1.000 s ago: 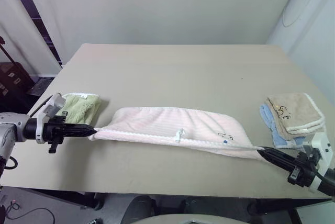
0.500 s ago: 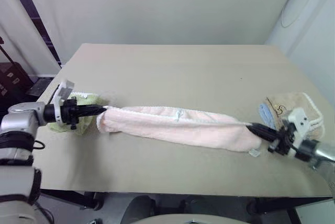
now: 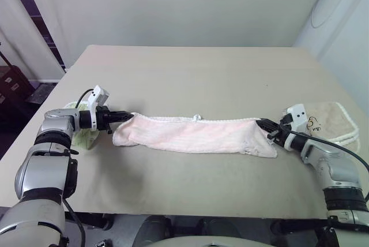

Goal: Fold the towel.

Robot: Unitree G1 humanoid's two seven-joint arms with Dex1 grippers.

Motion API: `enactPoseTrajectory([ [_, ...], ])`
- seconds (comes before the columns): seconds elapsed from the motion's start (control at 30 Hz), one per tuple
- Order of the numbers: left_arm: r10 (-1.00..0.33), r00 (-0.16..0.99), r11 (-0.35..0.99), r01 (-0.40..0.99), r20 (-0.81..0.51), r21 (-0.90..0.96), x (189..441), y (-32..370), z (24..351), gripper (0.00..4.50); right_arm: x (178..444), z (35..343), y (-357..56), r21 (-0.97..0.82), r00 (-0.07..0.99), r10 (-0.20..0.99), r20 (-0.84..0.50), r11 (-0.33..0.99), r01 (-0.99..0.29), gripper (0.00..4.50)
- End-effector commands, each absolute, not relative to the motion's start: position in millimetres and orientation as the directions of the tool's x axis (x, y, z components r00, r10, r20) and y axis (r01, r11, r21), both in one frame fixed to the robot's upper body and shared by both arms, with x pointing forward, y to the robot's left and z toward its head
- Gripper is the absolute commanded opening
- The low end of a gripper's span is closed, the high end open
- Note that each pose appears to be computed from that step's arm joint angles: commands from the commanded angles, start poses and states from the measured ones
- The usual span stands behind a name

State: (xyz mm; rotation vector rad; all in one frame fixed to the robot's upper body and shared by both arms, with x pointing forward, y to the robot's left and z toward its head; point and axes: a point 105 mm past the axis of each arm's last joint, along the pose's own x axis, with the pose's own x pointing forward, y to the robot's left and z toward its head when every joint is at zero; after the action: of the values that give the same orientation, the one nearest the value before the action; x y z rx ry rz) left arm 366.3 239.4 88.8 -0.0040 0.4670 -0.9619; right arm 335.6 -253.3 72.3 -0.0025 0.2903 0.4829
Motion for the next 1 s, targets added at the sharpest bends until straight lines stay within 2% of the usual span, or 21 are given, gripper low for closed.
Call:
enactPoseTrajectory([
  [0.03, -0.779, 0.52, 0.597, 0.787, -0.352, -0.159, 373, 240, 97, 0.02, 348, 88, -250, 0.051, 0.868, 0.455, -0.197, 0.889, -0.455, 0.0],
  [0.13, -0.748, 0.578, 0.646, 0.747, -0.325, -0.157, 380, 241, 98, 0.02, 355, 87, -248, 0.067, 0.876, 0.448, -0.179, 0.894, -0.443, 0.0],
  [0.43, -0.731, 0.601, 0.669, 0.724, -0.322, -0.168, 382, 237, 91, 0.02, 365, 84, -251, 0.08, 0.88, 0.439, -0.181, 0.898, -0.432, 0.0],
  [0.57, -0.71, 0.625, 0.694, 0.7, -0.326, -0.171, 384, 238, 86, 1.02, 368, 77, -253, 0.08, 0.881, 0.426, -0.206, 0.905, -0.418, 0.0],
  [0.67, -0.715, 0.62, 0.69, 0.7, -0.322, -0.185, 384, 236, 85, 2.1, 371, 76, -253, 0.11, 0.885, 0.415, -0.211, 0.91, -0.4, 0.0],
  [0.77, -0.707, 0.628, 0.7, 0.686, -0.325, -0.197, 385, 236, 84, 3.11, 370, 77, -247, 0.179, 0.86, 0.466, -0.208, 0.883, -0.435, 0.65],
  [0.87, -0.708, 0.627, 0.7, 0.684, -0.324, -0.205, 384, 236, 83, 4.26, 369, 84, -240, 0.195, 0.85, 0.493, -0.186, 0.866, -0.46, 1.77],
  [0.9, -0.705, 0.635, 0.703, 0.683, -0.314, -0.197, 385, 237, 85, 4.5, 369, 87, -239, 0.206, 0.847, 0.5, -0.179, 0.861, -0.465, 2.14],
  [0.97, -0.684, 0.669, 0.721, 0.681, -0.29, -0.13, 390, 239, 92, 4.5, 367, 99, -239, 0.265, 0.847, 0.511, -0.143, 0.845, -0.465, 2.76],
  [1.0, -0.678, 0.683, 0.726, 0.68, -0.272, -0.103, 392, 240, 97, 4.5, 367, 107, -242, 0.307, 0.854, 0.506, -0.12, 0.837, -0.453, 2.76],
])
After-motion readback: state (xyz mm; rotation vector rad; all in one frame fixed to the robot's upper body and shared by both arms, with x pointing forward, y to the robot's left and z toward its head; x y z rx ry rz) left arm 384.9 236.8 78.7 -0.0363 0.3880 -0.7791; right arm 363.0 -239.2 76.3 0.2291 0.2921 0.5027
